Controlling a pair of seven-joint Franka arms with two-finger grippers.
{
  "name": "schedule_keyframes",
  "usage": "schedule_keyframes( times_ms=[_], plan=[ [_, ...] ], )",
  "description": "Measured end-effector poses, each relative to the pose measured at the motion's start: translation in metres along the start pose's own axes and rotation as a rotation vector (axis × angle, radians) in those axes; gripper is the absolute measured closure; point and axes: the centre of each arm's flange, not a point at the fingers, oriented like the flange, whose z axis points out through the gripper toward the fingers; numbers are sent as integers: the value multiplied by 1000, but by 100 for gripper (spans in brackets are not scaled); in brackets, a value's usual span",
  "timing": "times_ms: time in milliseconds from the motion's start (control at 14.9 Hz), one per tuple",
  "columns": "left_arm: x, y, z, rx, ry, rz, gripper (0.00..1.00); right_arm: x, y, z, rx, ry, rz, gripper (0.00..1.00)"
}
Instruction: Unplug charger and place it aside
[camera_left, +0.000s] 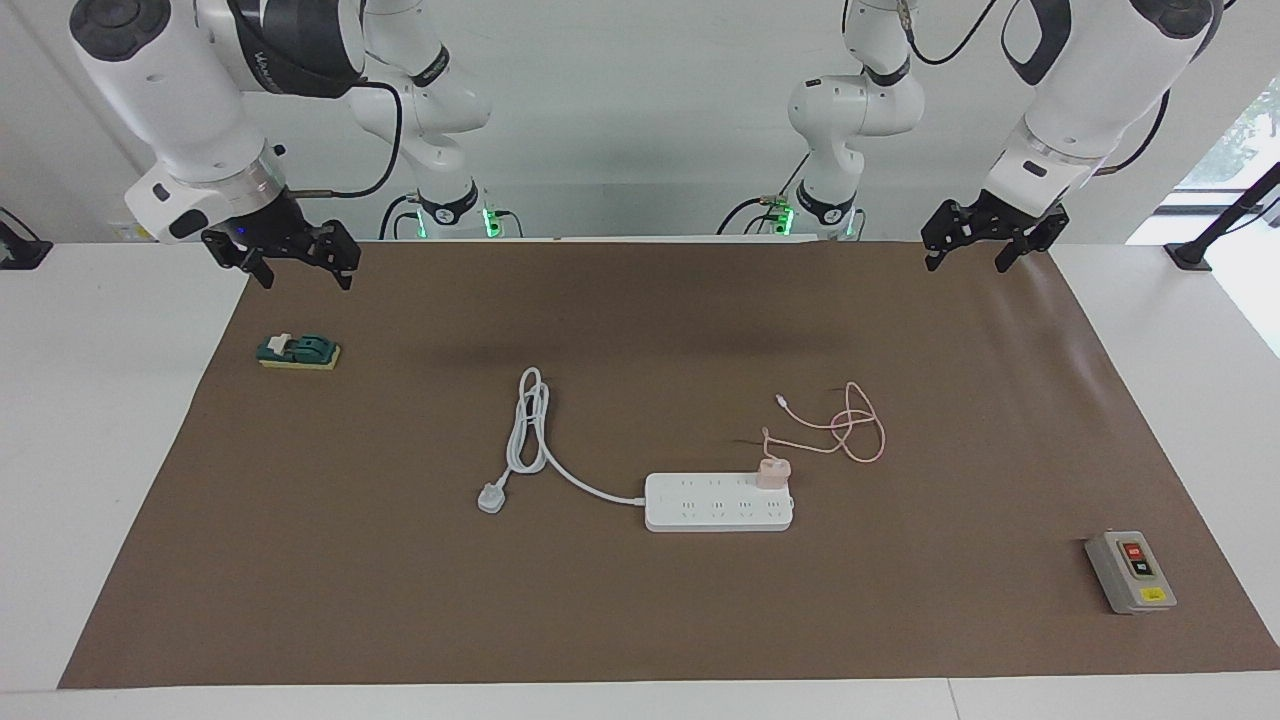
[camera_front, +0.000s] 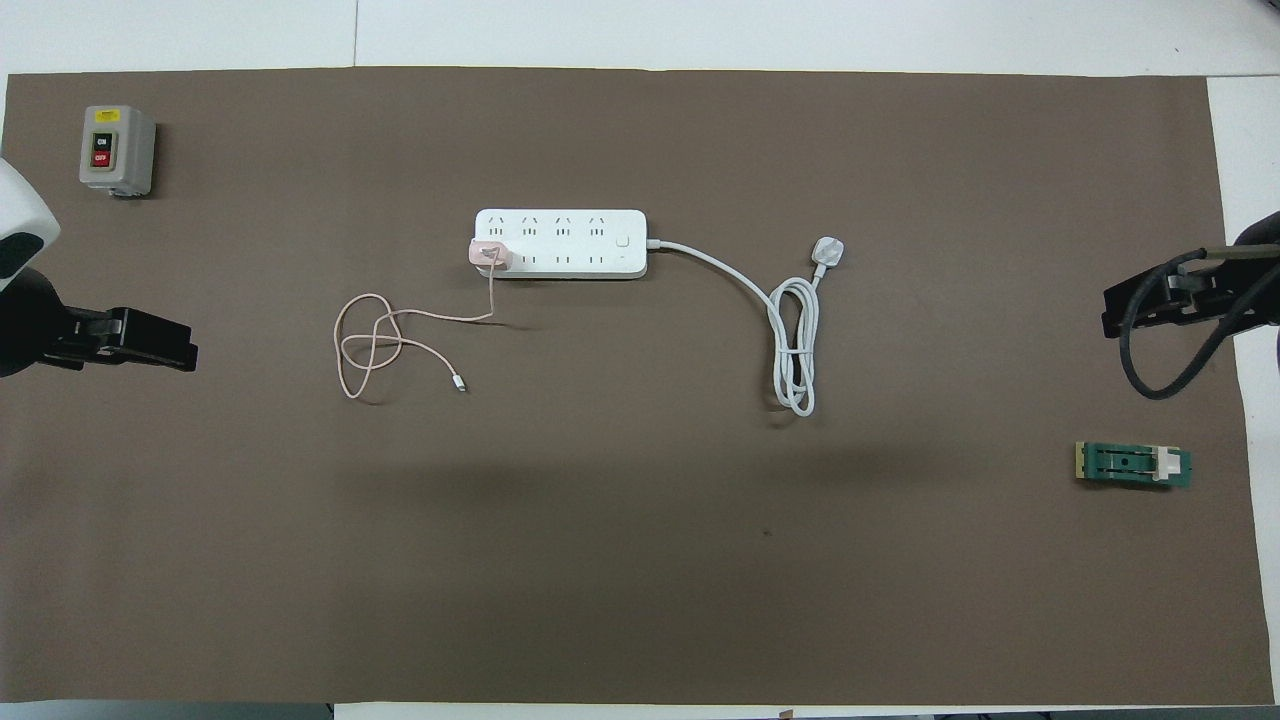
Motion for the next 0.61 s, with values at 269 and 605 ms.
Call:
schedule_keyframes(
  times_ms=[269, 605],
  plan=[
    [0, 0, 0, 0, 0, 0, 0, 1, 0, -1, 0, 7, -1, 0],
    [0, 0, 0, 0, 0, 0, 0, 2, -4, -3, -1, 22, -7, 0]
  ],
)
